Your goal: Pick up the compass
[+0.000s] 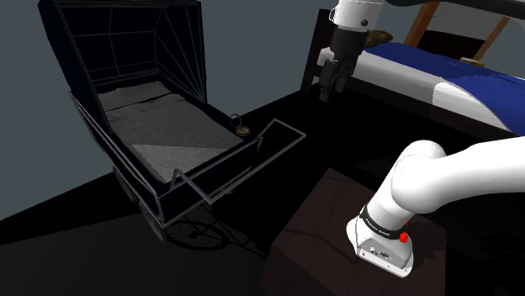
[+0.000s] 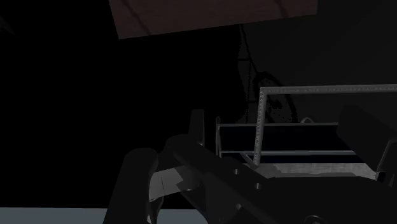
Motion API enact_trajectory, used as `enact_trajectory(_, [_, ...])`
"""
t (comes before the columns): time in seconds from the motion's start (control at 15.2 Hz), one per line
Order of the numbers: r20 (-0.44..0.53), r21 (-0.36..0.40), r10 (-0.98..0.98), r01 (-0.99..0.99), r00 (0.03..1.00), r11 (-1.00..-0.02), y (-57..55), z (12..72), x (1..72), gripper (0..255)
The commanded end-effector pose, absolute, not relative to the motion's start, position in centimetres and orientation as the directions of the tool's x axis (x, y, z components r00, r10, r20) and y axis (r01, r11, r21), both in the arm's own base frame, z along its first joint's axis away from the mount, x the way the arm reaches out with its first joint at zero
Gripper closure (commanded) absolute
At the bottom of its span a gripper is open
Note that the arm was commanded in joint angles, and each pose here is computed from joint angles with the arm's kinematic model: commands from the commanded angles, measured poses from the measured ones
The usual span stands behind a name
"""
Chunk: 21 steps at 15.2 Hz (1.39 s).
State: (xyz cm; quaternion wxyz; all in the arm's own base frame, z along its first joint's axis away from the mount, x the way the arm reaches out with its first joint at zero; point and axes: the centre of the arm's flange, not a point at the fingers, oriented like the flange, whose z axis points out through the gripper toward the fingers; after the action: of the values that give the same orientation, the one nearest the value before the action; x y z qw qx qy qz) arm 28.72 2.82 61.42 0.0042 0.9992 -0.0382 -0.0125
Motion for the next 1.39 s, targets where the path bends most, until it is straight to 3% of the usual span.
enact_trajectory(0.0, [-0.025, 0.009, -0.077, -0.076, 0.997, -0.997, 2.8, 61.4, 28.7, 0])
enact_trajectory(1.32, [-0.087, 0.001, 0.021, 0.022, 0.996, -1.0, 3.0, 46.7, 51.6, 0])
